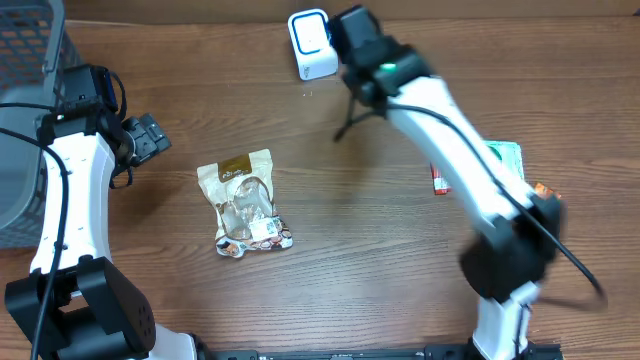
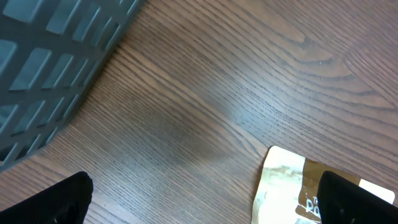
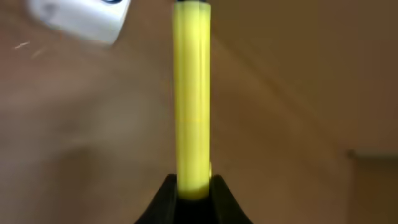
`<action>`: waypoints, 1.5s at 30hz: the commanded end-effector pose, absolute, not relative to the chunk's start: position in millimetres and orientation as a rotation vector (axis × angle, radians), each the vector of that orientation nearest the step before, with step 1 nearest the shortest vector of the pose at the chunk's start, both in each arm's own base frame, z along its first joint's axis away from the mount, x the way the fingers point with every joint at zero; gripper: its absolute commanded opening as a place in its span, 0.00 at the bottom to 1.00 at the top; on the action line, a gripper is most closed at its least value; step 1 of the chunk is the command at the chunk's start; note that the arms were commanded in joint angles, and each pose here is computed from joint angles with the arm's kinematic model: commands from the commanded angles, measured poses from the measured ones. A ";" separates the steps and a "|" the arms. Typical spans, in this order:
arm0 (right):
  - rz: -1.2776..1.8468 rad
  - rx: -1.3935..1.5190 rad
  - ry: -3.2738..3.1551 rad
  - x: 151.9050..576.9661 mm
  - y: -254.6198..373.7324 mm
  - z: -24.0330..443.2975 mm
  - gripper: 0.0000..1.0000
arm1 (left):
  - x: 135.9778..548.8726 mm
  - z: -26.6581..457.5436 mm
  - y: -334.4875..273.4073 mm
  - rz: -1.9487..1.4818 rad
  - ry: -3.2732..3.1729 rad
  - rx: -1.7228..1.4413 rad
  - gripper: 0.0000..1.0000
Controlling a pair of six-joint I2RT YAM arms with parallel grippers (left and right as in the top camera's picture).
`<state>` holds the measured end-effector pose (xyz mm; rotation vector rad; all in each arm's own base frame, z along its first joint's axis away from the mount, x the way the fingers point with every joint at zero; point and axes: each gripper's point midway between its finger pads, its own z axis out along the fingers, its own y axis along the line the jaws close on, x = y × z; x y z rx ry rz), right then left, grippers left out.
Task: Scan the item barcode
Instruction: 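Move the highlighter right and release it beside the red bar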
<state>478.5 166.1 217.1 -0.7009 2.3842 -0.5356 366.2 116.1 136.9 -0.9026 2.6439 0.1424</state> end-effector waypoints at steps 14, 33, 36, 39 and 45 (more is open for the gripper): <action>0.112 -0.446 3.079 341.6 113.2 164.5 0.03 | 367.5 145.2 120.2 0.159 2.619 -0.900 1.00; 0.091 -0.266 3.104 345.2 76.8 51.6 0.15 | 367.5 145.2 120.2 0.159 2.619 -0.900 1.00; 0.047 -0.264 3.083 349.1 72.3 45.9 0.31 | 367.5 145.2 120.2 0.159 2.619 -0.900 1.00; 0.046 -0.262 3.063 353.3 72.7 44.0 0.38 | 367.5 145.2 120.2 0.159 2.619 -0.900 1.00; 0.416 -0.311 2.996 357.7 122.2 51.7 0.41 | 367.5 145.2 120.2 0.159 2.619 -0.900 1.00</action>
